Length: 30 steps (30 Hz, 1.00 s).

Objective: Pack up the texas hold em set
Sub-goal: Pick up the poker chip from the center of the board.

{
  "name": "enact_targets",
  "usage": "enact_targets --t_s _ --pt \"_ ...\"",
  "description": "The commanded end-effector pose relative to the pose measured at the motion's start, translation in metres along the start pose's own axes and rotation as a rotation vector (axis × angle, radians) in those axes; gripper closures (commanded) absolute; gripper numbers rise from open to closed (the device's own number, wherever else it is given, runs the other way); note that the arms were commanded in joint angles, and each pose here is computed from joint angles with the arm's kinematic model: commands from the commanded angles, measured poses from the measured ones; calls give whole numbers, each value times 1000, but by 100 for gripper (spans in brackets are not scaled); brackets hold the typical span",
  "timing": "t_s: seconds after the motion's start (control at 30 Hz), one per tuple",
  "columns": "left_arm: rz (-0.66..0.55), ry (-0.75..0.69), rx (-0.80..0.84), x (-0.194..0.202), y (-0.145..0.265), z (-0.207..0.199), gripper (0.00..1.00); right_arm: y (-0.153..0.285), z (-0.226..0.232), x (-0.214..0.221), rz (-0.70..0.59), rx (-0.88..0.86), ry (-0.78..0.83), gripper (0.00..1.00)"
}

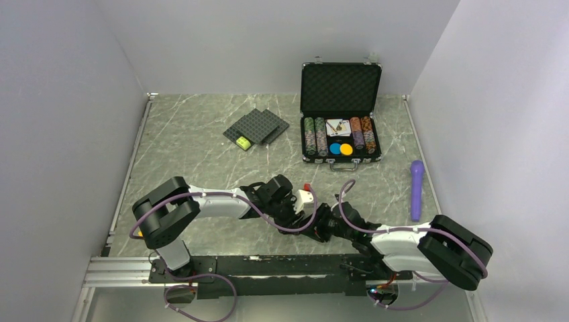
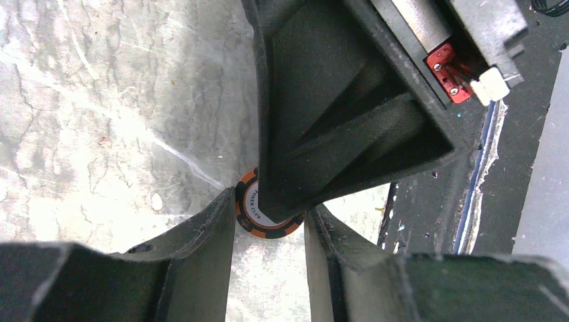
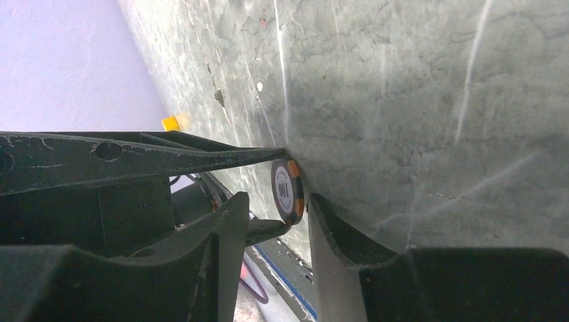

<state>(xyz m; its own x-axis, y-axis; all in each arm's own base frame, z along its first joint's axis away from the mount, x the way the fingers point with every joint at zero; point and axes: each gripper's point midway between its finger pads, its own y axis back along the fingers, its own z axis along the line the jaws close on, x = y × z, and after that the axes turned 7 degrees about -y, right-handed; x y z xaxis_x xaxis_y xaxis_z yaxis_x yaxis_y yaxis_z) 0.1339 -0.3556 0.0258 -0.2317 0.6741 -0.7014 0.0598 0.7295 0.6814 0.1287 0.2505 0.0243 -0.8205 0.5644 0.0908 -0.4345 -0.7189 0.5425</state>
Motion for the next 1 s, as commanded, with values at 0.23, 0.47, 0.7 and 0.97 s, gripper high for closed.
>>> enact_targets --t_s 0.23,0.47,0.7,0.97 --pt "82 71 22 33 0 -8 79 5 -31 0 -26 62 -33 62" --pt "69 91 26 30 1 -10 79 2 -33 1 -24 60 -42 66" --pt "57 97 39 27 2 -13 80 0 -29 2 -26 45 -44 71" --pt "46 95 50 24 3 -15 73 0 -26 1 -36 29 -47 94"
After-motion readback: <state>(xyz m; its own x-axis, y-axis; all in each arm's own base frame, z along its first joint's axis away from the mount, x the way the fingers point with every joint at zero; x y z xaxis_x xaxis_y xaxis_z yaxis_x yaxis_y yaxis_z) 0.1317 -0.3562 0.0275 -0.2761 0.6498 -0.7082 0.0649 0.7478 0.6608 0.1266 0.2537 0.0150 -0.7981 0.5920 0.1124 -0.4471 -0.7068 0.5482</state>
